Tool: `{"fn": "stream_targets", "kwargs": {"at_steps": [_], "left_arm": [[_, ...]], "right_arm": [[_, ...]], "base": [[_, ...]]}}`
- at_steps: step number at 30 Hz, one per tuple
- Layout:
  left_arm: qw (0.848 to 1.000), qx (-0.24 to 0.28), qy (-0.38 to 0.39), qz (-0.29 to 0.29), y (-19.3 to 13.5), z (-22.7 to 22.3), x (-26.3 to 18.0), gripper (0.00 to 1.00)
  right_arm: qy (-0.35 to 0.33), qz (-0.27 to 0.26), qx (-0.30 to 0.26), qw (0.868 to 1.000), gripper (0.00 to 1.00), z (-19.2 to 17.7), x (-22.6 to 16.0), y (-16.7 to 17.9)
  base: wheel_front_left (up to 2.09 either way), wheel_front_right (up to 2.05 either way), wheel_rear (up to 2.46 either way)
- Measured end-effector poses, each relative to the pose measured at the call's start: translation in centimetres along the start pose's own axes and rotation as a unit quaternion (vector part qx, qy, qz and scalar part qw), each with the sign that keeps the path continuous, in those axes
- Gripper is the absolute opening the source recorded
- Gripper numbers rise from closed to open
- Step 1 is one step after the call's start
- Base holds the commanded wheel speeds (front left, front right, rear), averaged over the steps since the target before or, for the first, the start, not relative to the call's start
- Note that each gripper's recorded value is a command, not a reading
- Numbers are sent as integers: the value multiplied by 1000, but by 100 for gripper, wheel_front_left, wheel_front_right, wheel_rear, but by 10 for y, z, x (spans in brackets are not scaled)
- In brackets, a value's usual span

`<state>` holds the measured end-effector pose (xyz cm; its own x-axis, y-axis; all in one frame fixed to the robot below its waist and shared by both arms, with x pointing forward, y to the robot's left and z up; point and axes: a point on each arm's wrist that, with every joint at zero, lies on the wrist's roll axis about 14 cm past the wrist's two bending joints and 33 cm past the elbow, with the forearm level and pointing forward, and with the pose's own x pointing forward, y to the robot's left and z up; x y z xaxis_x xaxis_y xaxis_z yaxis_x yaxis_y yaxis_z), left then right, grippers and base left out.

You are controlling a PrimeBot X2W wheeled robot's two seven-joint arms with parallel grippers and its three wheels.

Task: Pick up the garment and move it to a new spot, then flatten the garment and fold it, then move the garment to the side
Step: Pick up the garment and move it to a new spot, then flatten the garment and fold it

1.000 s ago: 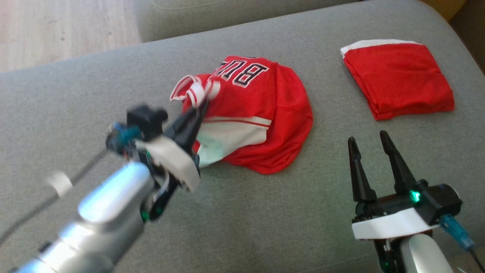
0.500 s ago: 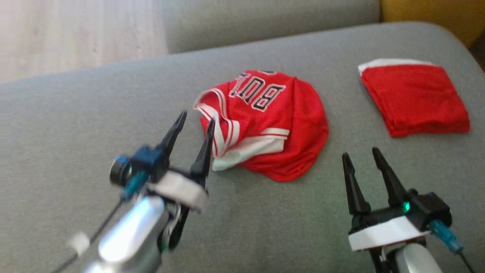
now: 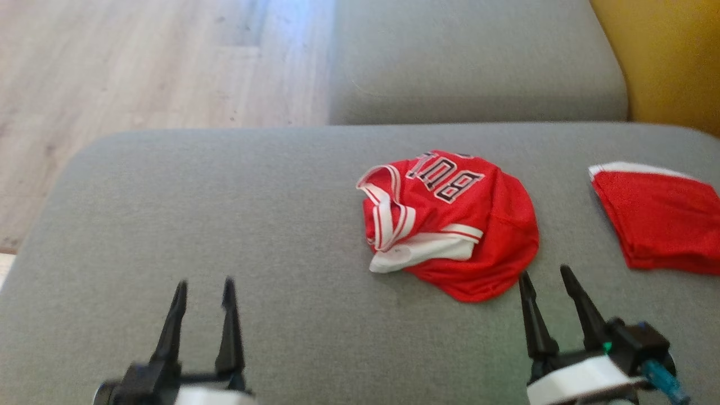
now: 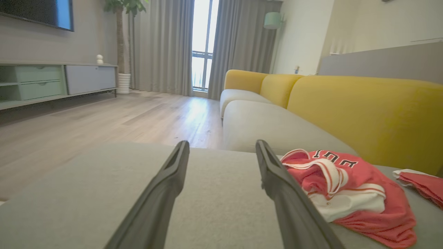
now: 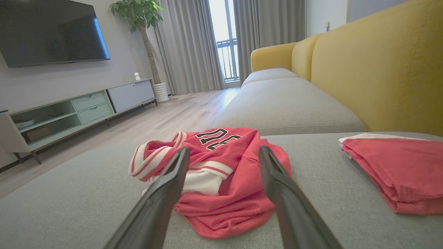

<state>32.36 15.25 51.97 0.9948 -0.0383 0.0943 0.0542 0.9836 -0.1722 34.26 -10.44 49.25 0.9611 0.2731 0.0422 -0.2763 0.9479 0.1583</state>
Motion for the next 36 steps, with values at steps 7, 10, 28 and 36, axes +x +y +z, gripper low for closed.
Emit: {"fn": "stream_targets", "kwargs": {"at_steps": [7, 10, 28, 36], "left_arm": [[998, 13, 18, 62, 29, -16, -52, 100], [997, 7, 23, 70, 33, -21, -65, 100], [998, 29, 23, 57, 34, -22, -66, 100], [998, 25, 52, 40, 27, -39, -65, 100]], "right_arm": [[25, 14, 0, 1000, 100, -16, -16, 11], [27, 19, -1, 999, 100, -17, -19, 14], [28, 10, 4, 1000, 100, -18, -23, 11], [34, 4, 7, 999, 100, -22, -24, 7]], "base": [[0, 0, 0], [0, 0, 0], [0, 0, 0], [0, 0, 0]]}}
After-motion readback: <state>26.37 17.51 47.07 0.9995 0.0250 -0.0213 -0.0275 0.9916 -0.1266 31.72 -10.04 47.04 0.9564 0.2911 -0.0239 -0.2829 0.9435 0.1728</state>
